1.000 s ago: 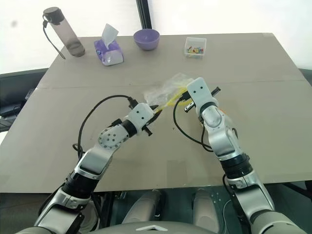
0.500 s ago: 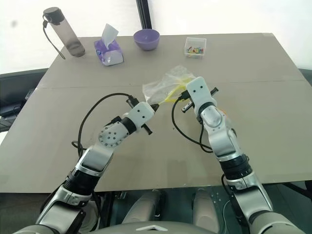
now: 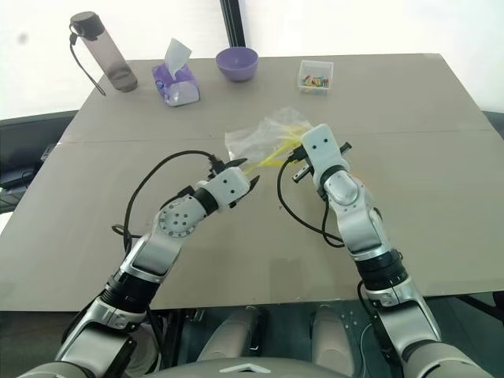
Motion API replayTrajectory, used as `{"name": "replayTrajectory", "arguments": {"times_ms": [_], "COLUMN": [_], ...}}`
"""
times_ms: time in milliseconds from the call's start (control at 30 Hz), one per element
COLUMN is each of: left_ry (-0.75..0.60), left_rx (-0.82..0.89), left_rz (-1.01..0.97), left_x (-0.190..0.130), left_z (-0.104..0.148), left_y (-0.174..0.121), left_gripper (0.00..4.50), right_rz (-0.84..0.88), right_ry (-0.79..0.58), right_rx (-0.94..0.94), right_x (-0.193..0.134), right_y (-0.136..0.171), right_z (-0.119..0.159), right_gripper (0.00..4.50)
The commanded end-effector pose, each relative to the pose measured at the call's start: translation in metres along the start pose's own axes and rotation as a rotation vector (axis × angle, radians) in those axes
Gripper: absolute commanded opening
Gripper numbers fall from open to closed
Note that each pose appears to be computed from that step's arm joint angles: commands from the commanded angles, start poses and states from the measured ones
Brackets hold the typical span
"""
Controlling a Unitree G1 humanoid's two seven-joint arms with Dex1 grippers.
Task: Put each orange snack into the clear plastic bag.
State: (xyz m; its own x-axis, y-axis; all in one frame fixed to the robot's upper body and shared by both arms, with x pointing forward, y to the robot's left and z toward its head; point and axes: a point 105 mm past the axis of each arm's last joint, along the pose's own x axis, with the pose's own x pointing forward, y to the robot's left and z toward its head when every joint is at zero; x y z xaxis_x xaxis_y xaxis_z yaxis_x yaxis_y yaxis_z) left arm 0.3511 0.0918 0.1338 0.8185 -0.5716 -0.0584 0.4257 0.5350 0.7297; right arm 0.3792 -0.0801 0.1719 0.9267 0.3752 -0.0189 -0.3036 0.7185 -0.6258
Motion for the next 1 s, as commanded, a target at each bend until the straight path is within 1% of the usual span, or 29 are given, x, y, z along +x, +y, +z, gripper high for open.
{"name": "replayTrajectory", "arguments": {"times_ms": [33, 133, 233, 633, 767, 867, 1000], "left_ry": [-0.035, -0.035, -0.032, -0.030, -0.051, -0.052, -0.073], "left_rx": [0.054, 0.173, 0.258, 0.385, 0.528, 0.560, 0.585], "left_rz": [0.034, 0.074, 0.078, 0.057, 0.084, 0.104, 0.152], "left_x": [-0.002, -0.003, -0.003, -0.003, -0.002, 0.000, 0.000], "left_z": [0.008, 0.008, 0.006, -0.001, 0.001, -0.001, 0.002], "left_y": [0.008, 0.016, 0.016, 0.006, 0.007, 0.007, 0.012], "left_gripper": [2.36, 1.50, 1.50, 1.50, 1.50, 1.50, 1.50], "right_rz": [-0.036, -0.035, -0.033, -0.040, -0.040, -0.040, -0.041], "right_ry": [-0.068, -0.068, -0.070, -0.071, -0.074, -0.077, -0.078], "right_rx": [-0.019, -0.019, -0.018, -0.011, -0.010, -0.010, -0.012], "right_x": [-0.003, -0.004, -0.004, -0.004, -0.004, -0.003, -0.004], "right_y": [-0.009, -0.009, -0.008, -0.011, -0.011, -0.011, -0.012], "right_z": [0.017, 0.017, 0.018, 0.018, 0.019, 0.020, 0.021], "right_gripper": [0.00, 0.00, 0.00, 0.00, 0.00, 0.00, 0.00]}}
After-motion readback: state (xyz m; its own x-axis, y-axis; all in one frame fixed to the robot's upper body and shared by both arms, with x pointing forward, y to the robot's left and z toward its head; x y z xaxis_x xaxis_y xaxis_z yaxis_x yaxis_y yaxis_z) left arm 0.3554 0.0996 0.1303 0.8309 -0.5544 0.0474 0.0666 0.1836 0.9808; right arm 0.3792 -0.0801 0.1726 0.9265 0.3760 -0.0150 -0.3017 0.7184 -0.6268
